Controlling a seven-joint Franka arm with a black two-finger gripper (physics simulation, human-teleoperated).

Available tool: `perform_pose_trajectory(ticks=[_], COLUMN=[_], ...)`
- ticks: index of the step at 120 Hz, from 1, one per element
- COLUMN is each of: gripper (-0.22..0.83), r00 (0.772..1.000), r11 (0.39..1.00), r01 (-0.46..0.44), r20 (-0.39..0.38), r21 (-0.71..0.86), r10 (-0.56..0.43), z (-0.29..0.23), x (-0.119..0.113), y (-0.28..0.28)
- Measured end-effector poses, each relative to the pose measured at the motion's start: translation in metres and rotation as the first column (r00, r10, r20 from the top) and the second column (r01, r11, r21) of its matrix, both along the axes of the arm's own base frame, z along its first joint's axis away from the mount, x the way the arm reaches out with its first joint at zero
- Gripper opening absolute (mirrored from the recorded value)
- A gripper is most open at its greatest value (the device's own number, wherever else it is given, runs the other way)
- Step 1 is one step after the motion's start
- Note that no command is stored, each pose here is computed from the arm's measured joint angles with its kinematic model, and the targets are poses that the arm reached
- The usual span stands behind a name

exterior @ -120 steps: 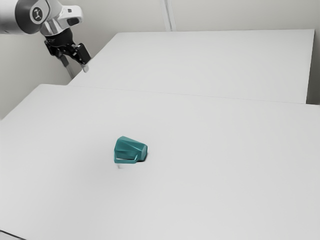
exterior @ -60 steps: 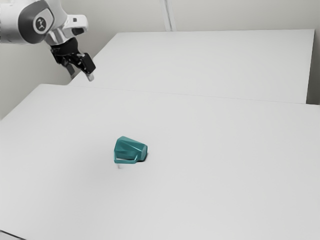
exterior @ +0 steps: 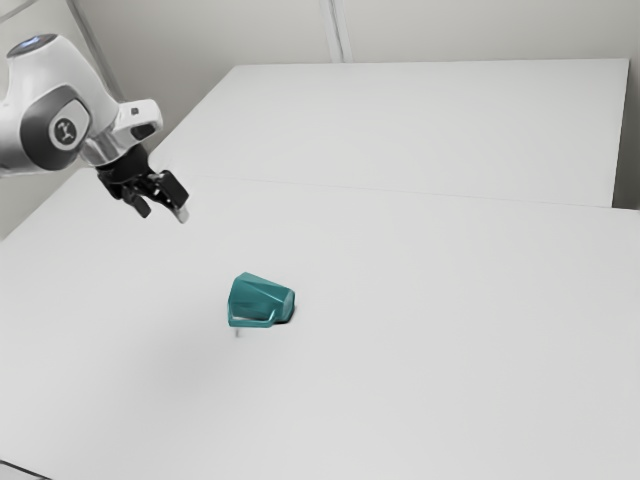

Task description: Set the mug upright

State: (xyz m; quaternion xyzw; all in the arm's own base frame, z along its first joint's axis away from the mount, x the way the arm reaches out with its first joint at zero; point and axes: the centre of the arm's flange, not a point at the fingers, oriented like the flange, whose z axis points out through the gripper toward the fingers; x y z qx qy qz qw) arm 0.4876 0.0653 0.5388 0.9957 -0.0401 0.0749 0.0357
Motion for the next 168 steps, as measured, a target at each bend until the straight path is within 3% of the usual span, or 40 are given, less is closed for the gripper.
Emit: perform_pose_trajectory(ticks=[35, 69, 117, 168], gripper=[0.59, 0.6, 0.59, 0.59], r00=[0.99, 0.979, 0.98, 0.992], r11=[0.968, 0.904, 0.798, 0.744], r01=[-0.137, -0.204, -0.191, -0.112], r20=[-0.048, -0.069, -0.071, -0.034], r21=[-0.21, -0.376, -0.572, -0.659], r10=[0.13, 0.192, 0.184, 0.119], z=[-0.054, -0.099, -0.152, -0.201], x=[-0.018, -0.027, -0.02, -0.001], y=[0.025, 0.053, 0.072, 0.086])
